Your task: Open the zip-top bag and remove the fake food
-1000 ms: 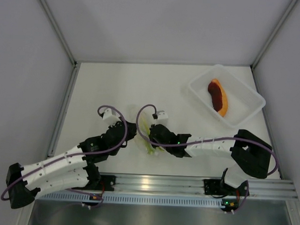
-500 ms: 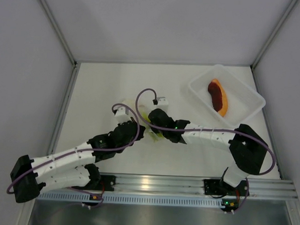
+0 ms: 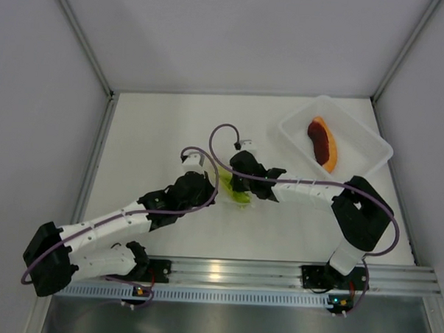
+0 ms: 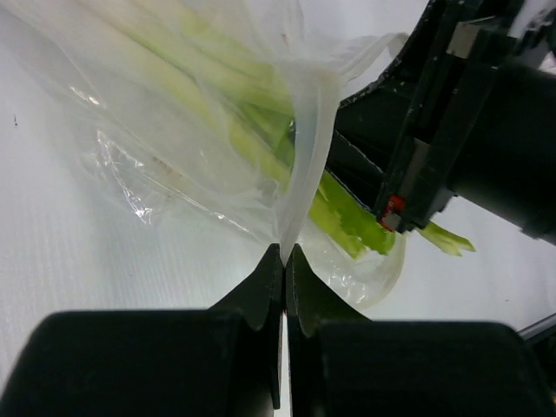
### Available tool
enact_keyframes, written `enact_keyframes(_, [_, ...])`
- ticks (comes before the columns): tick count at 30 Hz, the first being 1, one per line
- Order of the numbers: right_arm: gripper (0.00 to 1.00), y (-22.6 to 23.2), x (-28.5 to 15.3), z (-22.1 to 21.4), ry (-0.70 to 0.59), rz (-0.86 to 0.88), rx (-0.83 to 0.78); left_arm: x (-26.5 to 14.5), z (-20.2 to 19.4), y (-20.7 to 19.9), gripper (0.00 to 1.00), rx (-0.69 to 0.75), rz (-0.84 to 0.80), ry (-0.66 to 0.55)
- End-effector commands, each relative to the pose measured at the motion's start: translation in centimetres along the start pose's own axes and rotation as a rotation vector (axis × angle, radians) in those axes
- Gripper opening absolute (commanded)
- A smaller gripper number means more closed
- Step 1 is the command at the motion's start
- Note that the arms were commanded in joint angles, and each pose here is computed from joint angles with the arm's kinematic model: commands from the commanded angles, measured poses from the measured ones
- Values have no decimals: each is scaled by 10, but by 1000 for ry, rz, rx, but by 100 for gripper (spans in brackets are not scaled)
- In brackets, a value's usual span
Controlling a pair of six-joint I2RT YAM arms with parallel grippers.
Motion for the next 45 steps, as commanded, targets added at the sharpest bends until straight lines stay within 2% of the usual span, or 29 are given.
enact_keyframes(1, [0, 50, -34, 48, -145, 267, -57, 5, 4, -14, 0, 31, -48, 35])
enact_keyframes(5, [0, 68, -69, 55, -212, 328, -86, 14, 8, 2, 0, -10, 67, -22])
enact_keyframes(11, [0, 53, -103, 58, -256, 316, -57, 21, 6, 24, 0, -14, 151, -42])
enact_keyframes(15, [0, 34, -105, 52, -289, 235, -59, 20, 8, 27, 0, -23, 162, -55])
enact_keyframes(19, [0, 19, -96, 32, -271, 183, -60, 17, 12, 32, 0, -10, 177, -69])
enact_keyframes(23, [0, 16, -109, 34, -345, 243, -1, 19, 13, 44, 0, -7, 240, -62])
enact_keyframes(28, [0, 22, -121, 32, -325, 329, -30, 19, 19, 57, 0, -31, 305, -96])
enact_keyframes(33, [0, 29, -107, 17, -261, 364, -42, 18, 25, 39, 0, -83, 228, -73])
enact_keyframes(39, [0, 24, -73, -4, -124, 204, -26, 15, 19, -4, 0, -149, 64, -56])
enact_keyframes(41, [2, 27, -63, -7, -116, 176, -19, 15, 8, -14, 0, -152, 51, -45])
enact_keyframes(45, [9, 29, -48, -12, -101, 152, 4, 19, -5, -10, 0, -165, 84, -35])
Point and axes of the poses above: each gripper's point midway between its finger pads, its own x axis out along the fingers, its own y axis along the line the jaws close on, z = x × y, the point moved 5 cm from there along -x, back along the fingers, and after that the axes turned 6 degrees about -x, right-handed, at the moved point
